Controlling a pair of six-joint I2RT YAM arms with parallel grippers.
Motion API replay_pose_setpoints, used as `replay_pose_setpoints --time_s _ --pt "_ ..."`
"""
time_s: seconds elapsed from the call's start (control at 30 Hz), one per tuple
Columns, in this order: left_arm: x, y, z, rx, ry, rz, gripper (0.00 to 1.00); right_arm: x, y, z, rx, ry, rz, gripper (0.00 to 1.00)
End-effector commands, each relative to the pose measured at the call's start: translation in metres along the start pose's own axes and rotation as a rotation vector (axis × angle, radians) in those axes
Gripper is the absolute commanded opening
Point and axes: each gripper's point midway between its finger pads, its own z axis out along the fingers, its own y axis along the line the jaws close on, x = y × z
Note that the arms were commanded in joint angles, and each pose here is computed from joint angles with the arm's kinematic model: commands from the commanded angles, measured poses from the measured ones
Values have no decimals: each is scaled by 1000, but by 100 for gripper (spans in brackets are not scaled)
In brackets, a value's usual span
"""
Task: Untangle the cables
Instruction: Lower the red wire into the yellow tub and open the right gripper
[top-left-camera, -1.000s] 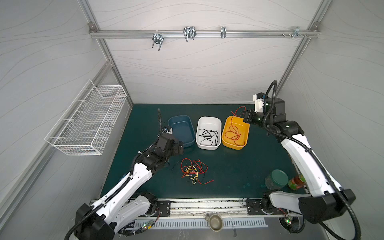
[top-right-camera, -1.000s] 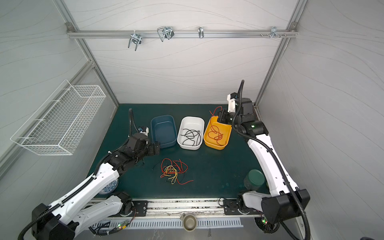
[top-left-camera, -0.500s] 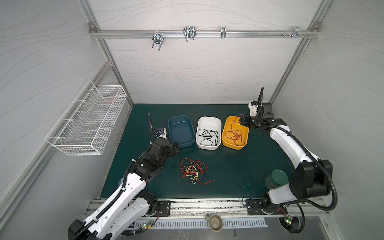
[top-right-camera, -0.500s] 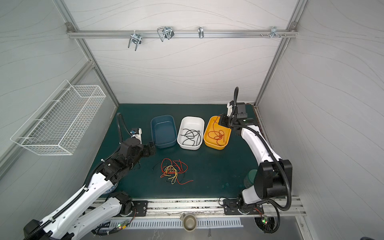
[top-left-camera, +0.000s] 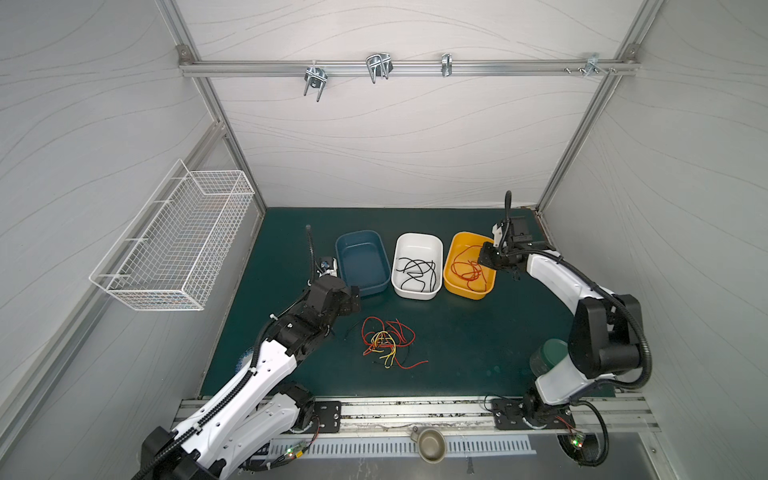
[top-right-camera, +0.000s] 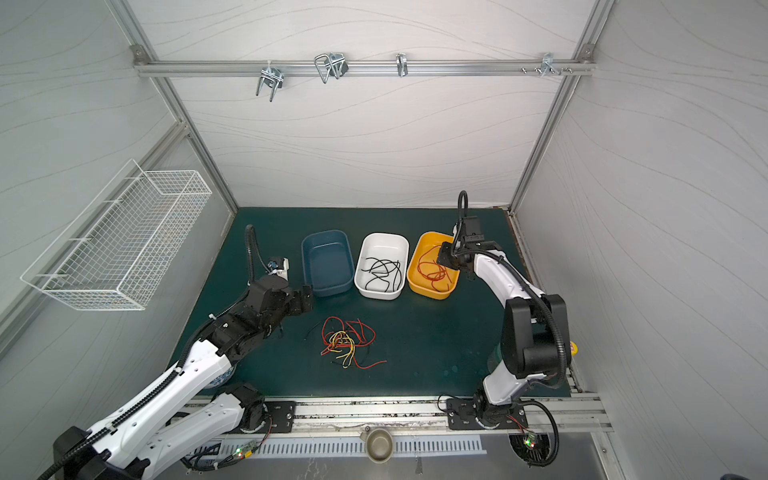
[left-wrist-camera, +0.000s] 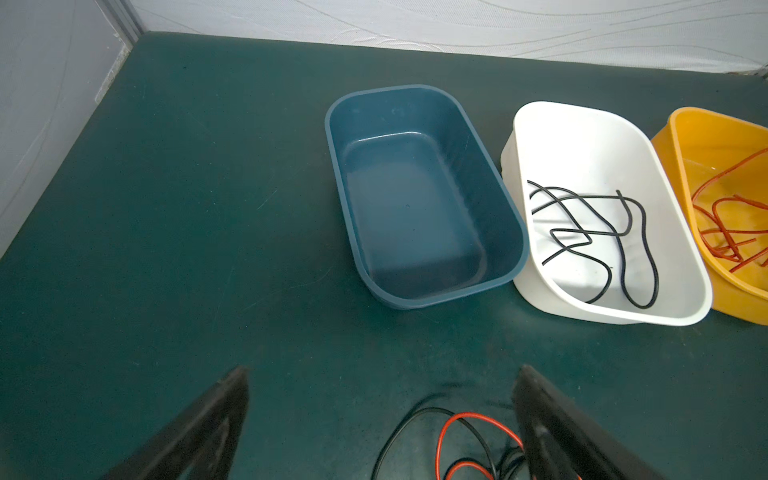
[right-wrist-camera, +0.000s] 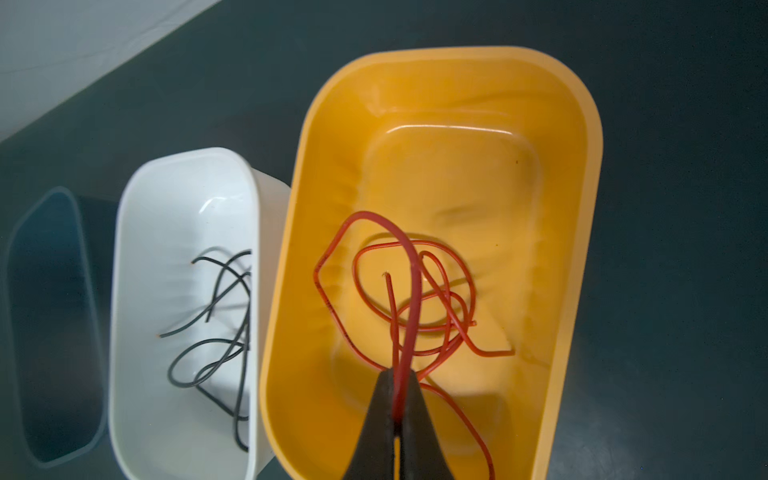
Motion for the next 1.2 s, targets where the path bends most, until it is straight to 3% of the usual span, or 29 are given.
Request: replay_pose_setpoints --time_s 0.0,0.5,0.73,0.9,1.17 --pt "-16 -3 -6 -5 -33 13 100 15 -17 8 62 51 20 0" --pt "-14 -5 -5 -1 -25 21 99 30 -30 20 120 124 14 4" --pt "-13 -7 -4 6 -19 25 100 30 -28 19 113 128 24 20" --pt "-11 -8 -3 9 -12 31 100 28 -23 10 103 120 40 24" --pt "-10 -10 -2 12 -6 37 99 19 -2 -30 90 29 36 46"
